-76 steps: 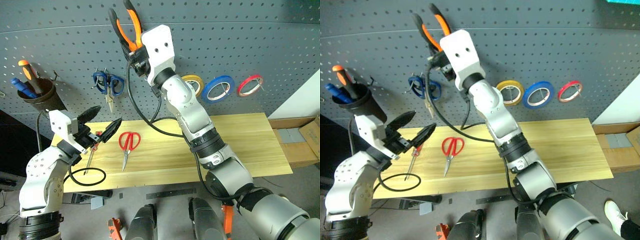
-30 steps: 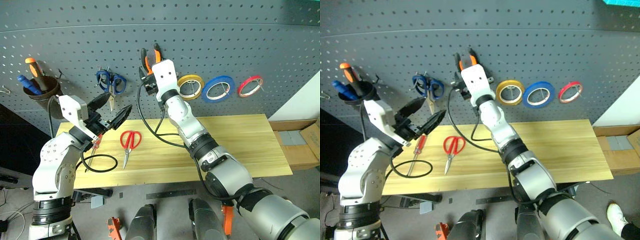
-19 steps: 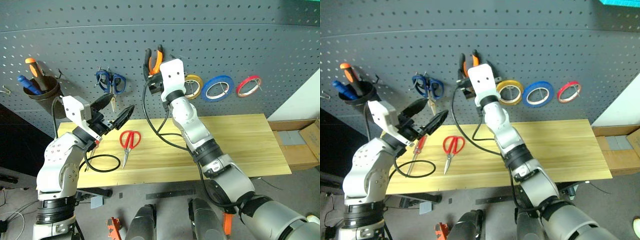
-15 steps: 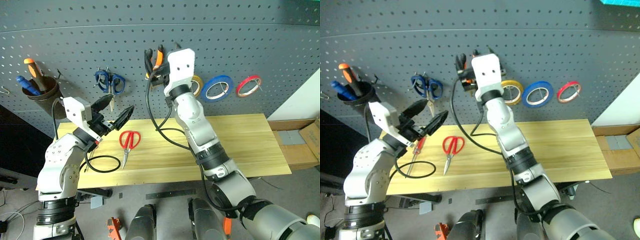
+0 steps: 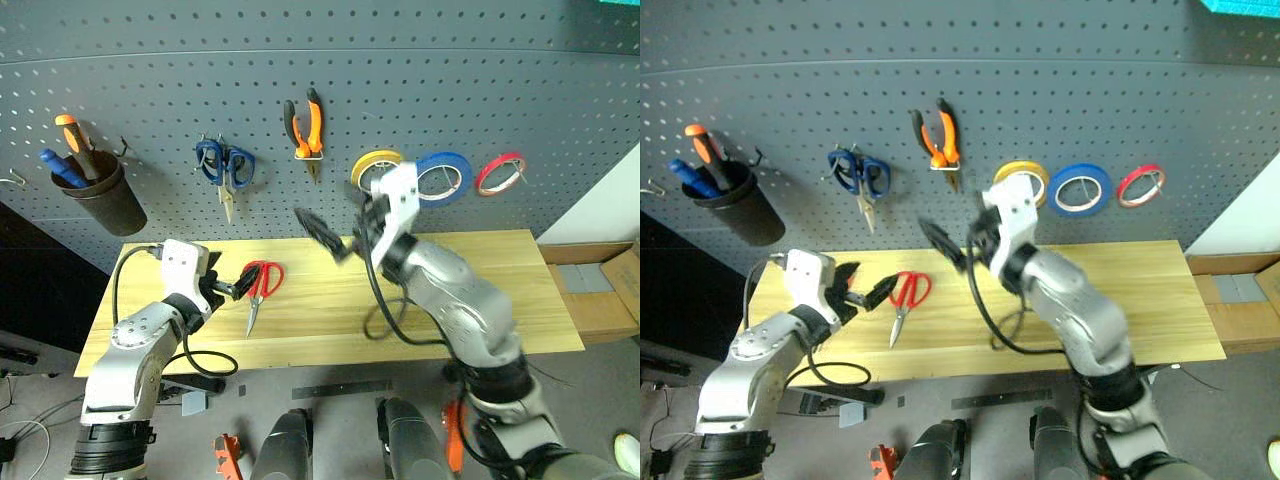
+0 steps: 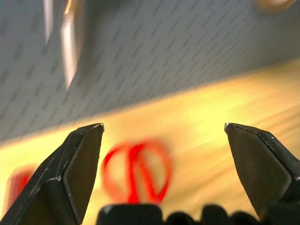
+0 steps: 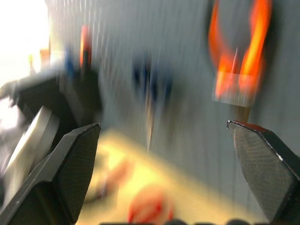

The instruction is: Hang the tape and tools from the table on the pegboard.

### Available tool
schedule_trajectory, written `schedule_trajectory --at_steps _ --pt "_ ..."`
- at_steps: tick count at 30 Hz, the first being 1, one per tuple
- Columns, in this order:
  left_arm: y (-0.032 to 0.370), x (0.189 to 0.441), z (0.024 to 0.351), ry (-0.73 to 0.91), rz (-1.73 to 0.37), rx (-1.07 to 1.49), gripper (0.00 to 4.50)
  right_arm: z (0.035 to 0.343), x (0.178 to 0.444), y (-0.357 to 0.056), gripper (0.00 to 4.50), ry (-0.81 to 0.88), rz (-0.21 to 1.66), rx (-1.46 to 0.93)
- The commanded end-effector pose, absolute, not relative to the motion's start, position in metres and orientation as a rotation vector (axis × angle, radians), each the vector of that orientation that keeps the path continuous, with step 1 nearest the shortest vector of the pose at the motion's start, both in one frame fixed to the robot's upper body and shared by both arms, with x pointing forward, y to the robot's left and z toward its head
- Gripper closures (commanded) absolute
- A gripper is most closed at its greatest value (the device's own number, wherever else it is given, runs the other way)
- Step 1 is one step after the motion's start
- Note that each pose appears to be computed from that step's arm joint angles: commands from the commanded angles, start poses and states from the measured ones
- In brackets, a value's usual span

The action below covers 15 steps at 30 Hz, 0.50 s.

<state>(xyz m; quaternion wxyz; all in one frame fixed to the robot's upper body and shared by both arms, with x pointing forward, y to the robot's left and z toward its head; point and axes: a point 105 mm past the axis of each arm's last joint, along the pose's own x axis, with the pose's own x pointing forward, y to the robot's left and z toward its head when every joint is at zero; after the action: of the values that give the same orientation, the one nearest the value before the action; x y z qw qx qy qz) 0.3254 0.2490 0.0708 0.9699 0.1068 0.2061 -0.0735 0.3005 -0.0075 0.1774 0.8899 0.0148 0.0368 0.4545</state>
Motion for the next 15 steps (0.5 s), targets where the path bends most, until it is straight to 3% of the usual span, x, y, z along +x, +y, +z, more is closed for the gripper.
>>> schedule_trajectory --at_steps 1,15 --pt "0.253 0.326 0.055 0.534 -0.098 0.267 0.02 0.172 0.276 0.000 0.00 0.151 1.044 0.000" --pt "0.234 0.340 0.013 0.719 -0.100 0.146 0.02 0.162 0.273 0.004 0.00 0.205 1.023 -0.084"
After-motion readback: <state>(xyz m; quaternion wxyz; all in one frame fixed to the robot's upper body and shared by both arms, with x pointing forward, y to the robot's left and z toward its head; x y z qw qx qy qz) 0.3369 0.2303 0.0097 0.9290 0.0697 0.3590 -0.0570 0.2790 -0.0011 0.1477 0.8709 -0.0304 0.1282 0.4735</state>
